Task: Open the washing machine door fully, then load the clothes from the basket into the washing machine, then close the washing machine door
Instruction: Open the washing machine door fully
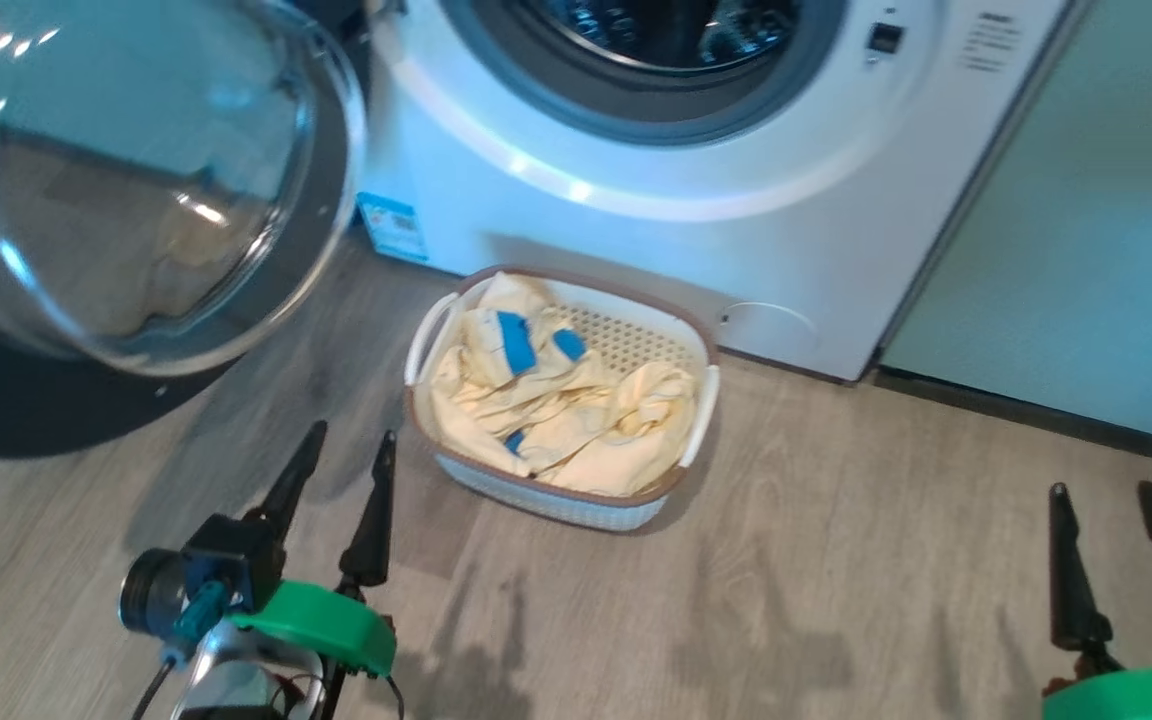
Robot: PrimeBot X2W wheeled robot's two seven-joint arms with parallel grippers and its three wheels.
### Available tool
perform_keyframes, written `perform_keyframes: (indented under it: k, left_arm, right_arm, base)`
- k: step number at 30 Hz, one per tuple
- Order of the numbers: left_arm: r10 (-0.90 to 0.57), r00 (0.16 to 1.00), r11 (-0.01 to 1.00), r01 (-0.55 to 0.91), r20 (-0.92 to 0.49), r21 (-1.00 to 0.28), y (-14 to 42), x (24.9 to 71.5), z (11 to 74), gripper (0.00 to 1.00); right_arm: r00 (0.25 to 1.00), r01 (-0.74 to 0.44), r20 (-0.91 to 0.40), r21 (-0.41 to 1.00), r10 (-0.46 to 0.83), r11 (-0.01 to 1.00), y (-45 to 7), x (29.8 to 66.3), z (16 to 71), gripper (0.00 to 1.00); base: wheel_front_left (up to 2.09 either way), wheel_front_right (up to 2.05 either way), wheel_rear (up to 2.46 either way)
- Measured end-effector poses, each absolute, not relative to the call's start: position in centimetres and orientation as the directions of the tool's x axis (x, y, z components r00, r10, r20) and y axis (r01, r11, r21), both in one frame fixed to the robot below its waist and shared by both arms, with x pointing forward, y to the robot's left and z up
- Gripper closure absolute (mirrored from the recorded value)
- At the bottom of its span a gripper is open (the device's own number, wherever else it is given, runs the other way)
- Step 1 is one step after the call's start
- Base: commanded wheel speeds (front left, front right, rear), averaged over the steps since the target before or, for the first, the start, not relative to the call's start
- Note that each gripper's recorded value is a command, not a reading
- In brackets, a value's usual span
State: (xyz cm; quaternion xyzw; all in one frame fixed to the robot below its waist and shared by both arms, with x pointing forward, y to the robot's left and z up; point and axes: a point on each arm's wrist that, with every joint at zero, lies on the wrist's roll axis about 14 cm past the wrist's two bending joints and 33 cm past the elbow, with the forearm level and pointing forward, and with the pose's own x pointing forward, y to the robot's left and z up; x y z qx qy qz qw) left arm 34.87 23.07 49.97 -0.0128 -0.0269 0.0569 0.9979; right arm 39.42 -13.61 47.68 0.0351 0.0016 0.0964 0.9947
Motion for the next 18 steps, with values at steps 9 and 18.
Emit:
perform_keyframes:
  k: [9, 18]
  left_arm:
    - [0.030, 0.997, 0.999, -0.028, 0.066, -0.030, 20.5, 36.1, 50.3, 0.00]
    - [-0.032, 0.996, 0.999, 0.034, 0.082, -0.020, 18.7, 37.0, 50.9, 0.00]
  right_arm:
    - [0.993, -0.116, 0.003, 0.060, 0.116, 0.991, -16.3, 36.6, 48.1, 0.00]
    - [0.998, -0.061, 0.033, 0.056, 0.059, 0.997, -18.0, 34.5, 49.2, 0.00]
  base:
    - [0.00, 0.00, 0.00]
    - [0.00, 0.00, 0.00]
